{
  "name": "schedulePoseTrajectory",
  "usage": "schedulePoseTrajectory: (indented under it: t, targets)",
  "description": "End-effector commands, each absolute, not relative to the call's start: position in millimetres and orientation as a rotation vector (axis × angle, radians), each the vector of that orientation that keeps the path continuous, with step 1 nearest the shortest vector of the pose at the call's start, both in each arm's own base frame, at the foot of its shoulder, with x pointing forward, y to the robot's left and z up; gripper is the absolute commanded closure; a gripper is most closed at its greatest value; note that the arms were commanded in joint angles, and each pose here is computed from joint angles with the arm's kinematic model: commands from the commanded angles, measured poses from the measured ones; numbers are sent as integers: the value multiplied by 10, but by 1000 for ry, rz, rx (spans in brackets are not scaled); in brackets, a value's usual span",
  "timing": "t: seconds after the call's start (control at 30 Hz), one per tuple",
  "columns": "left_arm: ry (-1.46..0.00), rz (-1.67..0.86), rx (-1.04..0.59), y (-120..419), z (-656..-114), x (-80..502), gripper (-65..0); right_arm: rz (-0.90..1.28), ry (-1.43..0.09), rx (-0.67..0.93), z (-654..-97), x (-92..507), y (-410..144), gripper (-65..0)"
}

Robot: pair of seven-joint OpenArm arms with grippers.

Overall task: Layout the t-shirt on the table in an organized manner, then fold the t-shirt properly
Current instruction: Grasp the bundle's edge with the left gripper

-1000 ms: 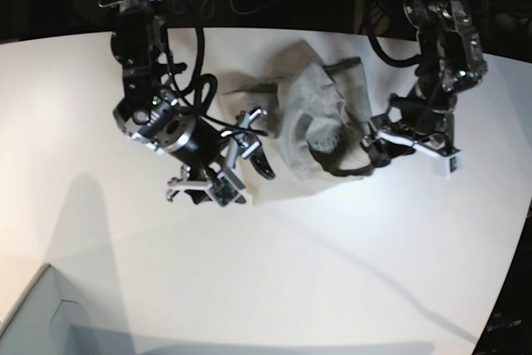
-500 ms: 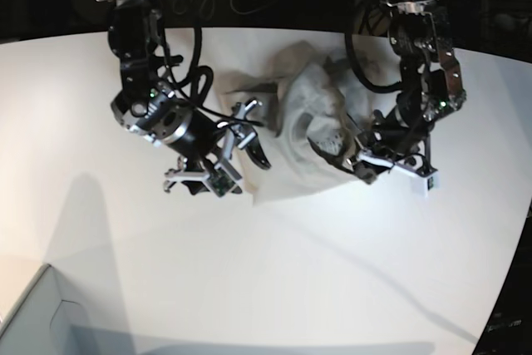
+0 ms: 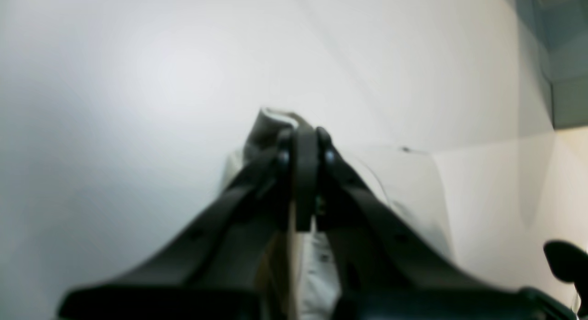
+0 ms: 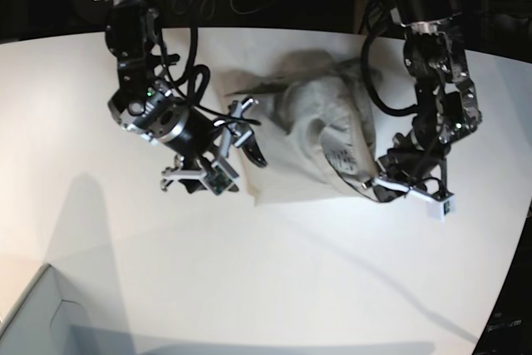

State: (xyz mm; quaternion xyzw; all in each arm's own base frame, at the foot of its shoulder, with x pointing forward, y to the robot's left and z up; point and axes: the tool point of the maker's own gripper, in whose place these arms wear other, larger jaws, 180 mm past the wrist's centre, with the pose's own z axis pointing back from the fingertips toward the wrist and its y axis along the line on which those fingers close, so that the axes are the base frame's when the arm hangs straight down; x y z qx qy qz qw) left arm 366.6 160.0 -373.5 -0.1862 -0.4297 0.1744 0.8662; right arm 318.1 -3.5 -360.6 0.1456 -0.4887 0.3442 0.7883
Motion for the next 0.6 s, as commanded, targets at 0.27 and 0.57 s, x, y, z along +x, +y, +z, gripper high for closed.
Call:
schedulePoseTrajectory:
  t: [0.27, 0.57]
  targets:
    - [-823, 376, -391, 1681, -3988, 3749, -30, 730, -1114, 330, -3447, 3266, 0, -352]
    - [-858, 303, -369, 1683, -3639, 3551, -417, 731, -1120, 328, -3427, 3288, 0, -352]
